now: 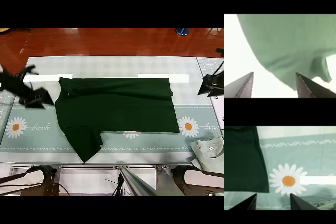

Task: Fold the shirts.

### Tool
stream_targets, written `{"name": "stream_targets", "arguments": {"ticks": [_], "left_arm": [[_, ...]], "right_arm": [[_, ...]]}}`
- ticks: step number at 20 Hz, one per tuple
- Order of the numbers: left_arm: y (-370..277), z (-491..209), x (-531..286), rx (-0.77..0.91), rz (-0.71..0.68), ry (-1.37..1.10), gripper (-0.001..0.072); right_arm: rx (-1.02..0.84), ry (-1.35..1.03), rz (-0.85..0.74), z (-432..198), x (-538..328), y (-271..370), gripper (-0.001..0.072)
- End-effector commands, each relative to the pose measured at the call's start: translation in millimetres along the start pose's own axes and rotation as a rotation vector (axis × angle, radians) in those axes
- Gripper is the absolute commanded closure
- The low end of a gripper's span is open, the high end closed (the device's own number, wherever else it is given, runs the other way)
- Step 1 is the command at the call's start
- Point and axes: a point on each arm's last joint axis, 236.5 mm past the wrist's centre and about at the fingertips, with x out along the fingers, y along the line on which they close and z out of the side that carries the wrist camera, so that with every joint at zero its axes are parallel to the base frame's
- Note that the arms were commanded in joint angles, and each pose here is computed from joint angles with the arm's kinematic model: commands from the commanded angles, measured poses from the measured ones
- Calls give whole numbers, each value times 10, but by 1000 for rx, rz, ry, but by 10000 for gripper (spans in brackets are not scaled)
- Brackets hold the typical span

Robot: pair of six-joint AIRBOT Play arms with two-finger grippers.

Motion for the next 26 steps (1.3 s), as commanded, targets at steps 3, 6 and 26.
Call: {"name": "stream_targets", "arguments": {"ticks": [3,6,26], "left_arm": [[36,-780,559,-102,-152,96,108],[120,-849,803,-142,-145,92,110],[-242,-679,1174,-44,-167,-3,683]], "right_arm": [[38,-89,175,-96,257,109,215],[49,-89,183,-173,446,112,216],[274,-11,280,-679,828,-221,214]]}}
